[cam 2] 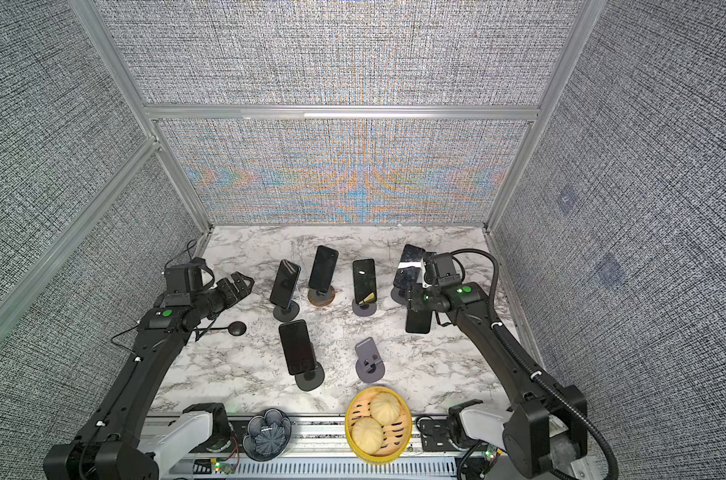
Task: Remove the phone from the phone stand
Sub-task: Place the phone to the middle-right of the table.
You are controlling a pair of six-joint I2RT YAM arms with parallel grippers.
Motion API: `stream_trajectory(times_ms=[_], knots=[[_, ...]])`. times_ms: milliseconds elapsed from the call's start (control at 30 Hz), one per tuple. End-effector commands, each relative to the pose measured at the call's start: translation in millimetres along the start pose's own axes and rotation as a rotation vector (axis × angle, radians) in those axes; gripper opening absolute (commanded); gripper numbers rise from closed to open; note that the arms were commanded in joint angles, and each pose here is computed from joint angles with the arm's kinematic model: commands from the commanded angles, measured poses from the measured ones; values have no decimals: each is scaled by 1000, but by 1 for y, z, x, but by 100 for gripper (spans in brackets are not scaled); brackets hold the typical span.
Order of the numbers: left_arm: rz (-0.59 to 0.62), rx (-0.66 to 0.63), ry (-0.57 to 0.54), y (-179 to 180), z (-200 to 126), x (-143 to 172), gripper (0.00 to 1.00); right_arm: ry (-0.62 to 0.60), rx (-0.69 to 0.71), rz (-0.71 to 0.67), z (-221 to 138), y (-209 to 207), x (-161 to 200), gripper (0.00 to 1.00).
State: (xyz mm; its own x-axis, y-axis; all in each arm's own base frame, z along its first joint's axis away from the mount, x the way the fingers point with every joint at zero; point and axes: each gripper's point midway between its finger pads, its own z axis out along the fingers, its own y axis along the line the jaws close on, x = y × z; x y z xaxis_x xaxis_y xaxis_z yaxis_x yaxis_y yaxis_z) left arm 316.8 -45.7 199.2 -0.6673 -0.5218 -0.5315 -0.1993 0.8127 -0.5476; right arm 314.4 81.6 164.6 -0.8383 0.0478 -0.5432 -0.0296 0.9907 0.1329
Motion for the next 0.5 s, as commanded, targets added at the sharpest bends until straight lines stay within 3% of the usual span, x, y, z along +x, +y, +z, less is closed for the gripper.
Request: stream_trajectory(times_ms=[0,167,467], knots=[[13,10,9,-1,0,2,99,33,12,48,12,-8,6,76],[32,3,36,0,1,7,99,149,98,93,35,-27,26,75],[68,2,36,-1,-3,6,99,231,138,160,68,-46,55,76]])
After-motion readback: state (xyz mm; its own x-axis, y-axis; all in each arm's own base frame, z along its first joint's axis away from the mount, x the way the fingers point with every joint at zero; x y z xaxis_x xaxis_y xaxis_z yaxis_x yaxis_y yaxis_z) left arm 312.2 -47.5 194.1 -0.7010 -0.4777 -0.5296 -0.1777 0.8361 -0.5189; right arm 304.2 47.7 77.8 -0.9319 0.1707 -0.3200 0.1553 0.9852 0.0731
